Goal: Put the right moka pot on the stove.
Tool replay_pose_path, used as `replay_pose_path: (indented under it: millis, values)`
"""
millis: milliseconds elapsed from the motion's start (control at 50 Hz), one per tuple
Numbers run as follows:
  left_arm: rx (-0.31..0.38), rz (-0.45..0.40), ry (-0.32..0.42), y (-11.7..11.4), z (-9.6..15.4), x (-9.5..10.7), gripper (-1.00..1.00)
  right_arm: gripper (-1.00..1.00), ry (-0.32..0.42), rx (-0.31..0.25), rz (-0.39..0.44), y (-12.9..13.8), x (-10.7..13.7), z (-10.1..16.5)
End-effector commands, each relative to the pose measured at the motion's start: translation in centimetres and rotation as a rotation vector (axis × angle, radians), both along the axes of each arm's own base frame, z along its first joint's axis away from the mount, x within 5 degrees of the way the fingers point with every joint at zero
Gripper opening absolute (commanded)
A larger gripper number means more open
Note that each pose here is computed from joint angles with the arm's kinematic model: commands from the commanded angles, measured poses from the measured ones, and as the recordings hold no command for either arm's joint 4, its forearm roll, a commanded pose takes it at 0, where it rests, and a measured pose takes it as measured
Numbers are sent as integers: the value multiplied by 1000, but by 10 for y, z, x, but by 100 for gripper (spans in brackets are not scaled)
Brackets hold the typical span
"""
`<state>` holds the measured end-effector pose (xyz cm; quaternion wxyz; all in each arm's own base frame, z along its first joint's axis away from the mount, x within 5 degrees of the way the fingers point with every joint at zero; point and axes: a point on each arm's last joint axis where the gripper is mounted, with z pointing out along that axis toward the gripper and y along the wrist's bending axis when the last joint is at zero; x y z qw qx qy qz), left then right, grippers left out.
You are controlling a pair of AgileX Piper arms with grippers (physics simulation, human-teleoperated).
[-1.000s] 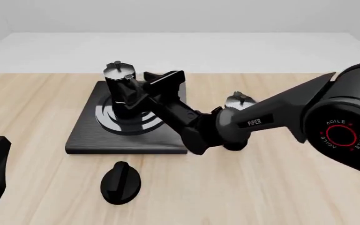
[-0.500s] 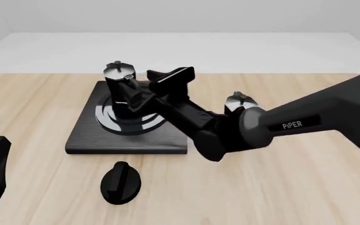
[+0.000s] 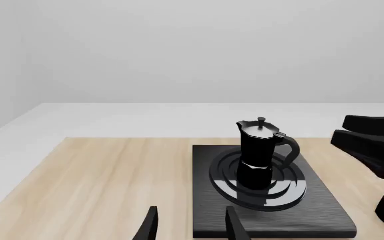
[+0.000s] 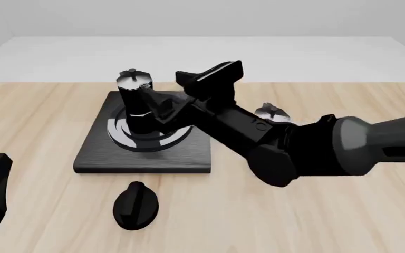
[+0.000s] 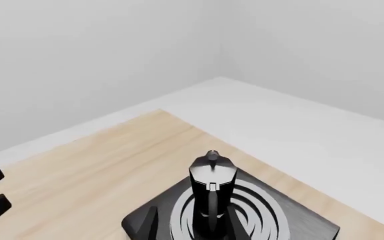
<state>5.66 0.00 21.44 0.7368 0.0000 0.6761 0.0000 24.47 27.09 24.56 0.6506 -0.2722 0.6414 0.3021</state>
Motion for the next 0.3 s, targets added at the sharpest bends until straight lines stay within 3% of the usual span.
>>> replay_pose_path:
  millis: [20, 300]
  values:
    - [0, 0, 0, 0, 0, 0, 100, 100, 11, -19, 5, -22, -22, 25]
    - [0, 0, 0, 0, 0, 0, 100, 100, 8, -18, -13, -59, -48, 61]
